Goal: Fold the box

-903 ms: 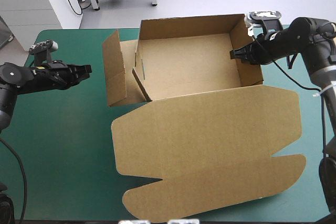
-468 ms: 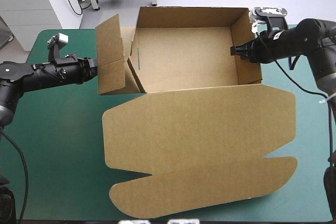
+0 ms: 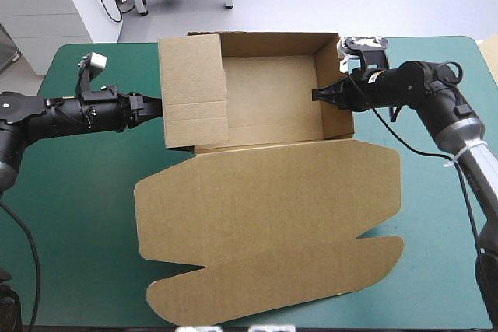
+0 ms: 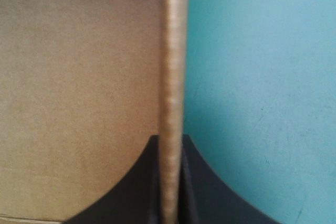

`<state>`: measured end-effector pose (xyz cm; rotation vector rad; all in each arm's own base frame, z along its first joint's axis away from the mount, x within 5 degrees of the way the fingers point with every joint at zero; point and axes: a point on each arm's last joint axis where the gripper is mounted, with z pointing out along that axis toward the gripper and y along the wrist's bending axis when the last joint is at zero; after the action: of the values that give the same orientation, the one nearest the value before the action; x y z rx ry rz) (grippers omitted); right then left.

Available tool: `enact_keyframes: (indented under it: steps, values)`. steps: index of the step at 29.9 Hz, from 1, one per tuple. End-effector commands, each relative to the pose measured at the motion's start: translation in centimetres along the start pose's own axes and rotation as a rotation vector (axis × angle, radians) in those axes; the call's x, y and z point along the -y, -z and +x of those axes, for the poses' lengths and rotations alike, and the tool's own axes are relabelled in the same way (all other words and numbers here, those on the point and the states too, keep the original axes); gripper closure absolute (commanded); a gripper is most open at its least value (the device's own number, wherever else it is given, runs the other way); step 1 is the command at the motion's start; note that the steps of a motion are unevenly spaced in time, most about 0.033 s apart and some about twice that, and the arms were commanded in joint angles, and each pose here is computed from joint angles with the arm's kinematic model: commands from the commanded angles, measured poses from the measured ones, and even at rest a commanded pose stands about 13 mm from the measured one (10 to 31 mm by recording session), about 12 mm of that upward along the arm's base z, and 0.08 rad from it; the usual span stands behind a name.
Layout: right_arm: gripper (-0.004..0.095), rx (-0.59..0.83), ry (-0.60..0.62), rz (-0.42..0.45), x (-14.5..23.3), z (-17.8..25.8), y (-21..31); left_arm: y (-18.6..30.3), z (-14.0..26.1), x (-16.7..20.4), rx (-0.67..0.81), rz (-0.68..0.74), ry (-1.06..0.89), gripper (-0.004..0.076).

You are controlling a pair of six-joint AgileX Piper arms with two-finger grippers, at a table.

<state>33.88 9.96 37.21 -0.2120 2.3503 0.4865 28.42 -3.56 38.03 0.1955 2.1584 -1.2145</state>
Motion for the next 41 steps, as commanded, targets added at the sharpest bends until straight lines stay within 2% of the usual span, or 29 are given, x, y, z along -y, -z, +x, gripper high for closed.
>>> enact_keyframes:
  steps: [1, 9, 18, 20, 23, 27, 30, 41]
  values:
    - [0.0923, 0.177, -0.002, -0.041, -1.5, -1.7, 2.3, 1.1, -0.2, 2.7, 0.035, 0.089, -0.041, 0.0731]
    - [0.0923, 0.212, 0.042, -0.036, -2.7, -1.5, 1.8, 1.2, 0.1, 3.5, 0.024, 0.096, -0.067, 0.0731]
    - [0.0923, 0.231, 0.046, -0.043, -3.0, -1.4, 1.5, 0.0, 0.9, 3.4, -0.053, 0.01, -0.116, 0.0723]
    - [0.0923, 0.228, 0.046, -0.043, -3.0, -1.4, 1.4, -0.2, 1.0, 3.6, -0.059, 0.02, -0.118, 0.0685]
    - [0.0923, 0.228, 0.061, -0.029, -2.9, -1.4, 1.4, -0.6, 1.3, 4.0, -0.084, 0.04, -0.125, 0.0577]
    - [0.0923, 0.221, 0.069, -0.022, -2.8, -1.3, 1.4, -0.8, 1.7, 4.4, -0.117, 0.063, -0.129, 0.0358]
    - [0.0923, 0.212, 0.078, -0.013, -2.7, -1.2, 1.2, -0.8, 1.9, 4.5, -0.138, 0.076, -0.129, 0.026]
    - [0.0923, 0.152, 0.058, -0.011, -2.4, -0.8, -0.2, -0.8, 1.9, 4.5, -0.136, 0.079, -0.128, 0.0246]
